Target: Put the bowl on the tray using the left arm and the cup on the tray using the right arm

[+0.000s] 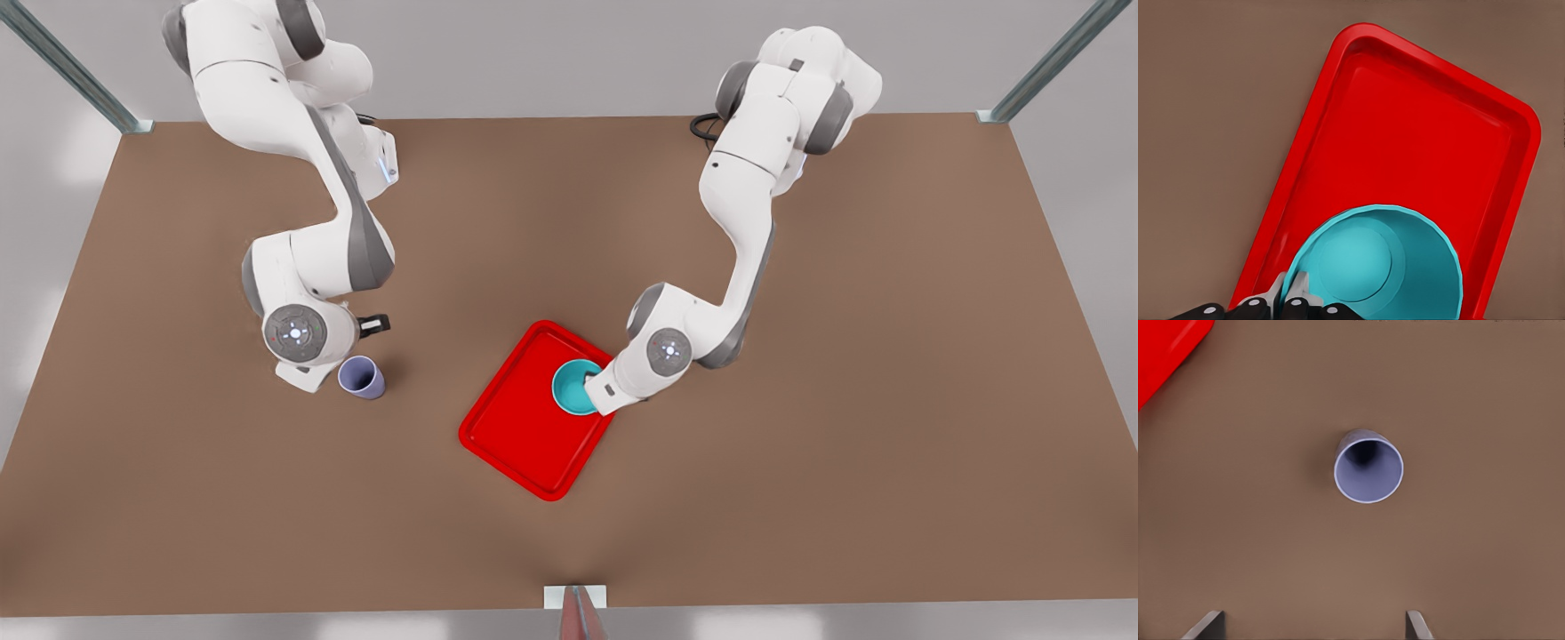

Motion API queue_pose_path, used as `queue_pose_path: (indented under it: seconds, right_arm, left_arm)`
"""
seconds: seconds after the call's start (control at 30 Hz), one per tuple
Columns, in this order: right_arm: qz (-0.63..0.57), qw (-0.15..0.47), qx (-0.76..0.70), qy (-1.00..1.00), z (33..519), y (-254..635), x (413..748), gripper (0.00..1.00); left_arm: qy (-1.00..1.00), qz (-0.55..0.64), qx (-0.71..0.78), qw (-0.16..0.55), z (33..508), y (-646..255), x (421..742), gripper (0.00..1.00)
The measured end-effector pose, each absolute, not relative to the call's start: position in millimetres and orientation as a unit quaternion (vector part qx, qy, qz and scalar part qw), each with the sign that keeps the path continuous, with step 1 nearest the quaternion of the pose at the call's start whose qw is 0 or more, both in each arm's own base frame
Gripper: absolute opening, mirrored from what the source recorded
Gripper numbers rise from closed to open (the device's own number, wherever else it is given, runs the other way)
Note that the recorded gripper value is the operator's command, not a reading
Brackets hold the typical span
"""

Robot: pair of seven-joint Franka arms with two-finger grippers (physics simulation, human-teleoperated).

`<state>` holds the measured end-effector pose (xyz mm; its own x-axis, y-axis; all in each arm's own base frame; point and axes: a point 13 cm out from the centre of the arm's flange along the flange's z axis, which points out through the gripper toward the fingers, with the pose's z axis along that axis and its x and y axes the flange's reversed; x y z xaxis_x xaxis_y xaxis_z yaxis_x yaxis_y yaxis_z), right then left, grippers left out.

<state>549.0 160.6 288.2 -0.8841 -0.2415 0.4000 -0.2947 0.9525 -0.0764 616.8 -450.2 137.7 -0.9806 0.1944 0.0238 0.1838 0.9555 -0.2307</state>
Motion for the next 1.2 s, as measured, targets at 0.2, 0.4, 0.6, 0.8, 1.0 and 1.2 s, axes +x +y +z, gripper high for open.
queue_pose_path:
  seconds: [0.2,0.4,0.6,0.8,1.0,1.2]
  right_arm:
    - [0.053,0.188,0.104,-0.975,184.0,180.6,551.5,1.00]
    - [0.041,0.129,0.061,-0.989,159.8,143.0,532.4,1.00]
    - [0.033,0.084,0.045,-0.995,158.0,130.2,540.2,1.00]
    - [0.028,0.063,0.039,-0.997,147.4,133.3,552.8,1.00]
    - [0.030,0.066,0.038,-0.997,125.5,136.7,552.4,1.00]
    - [0.037,0.079,0.034,-0.996,98.4,132.1,548.2,1.00]
  left_arm:
    - [-0.993,0.107,-0.029,0.034,131.9,-449.5,612.6,1.00]
    - [-0.993,0.013,0.110,-0.040,383.6,-177.6,701.9,1.00]
    - [-0.996,0.035,0.062,0.046,446.2,-122.0,615.1,1.00]
    - [-0.996,0.009,0.046,0.081,436.2,-105.5,598.7,1.00]
    - [-0.994,0.021,0.029,0.099,432.0,-114.1,591.1,1.00]
    - [-0.994,0.024,0.020,0.106,431.6,-114.8,588.1,1.00]
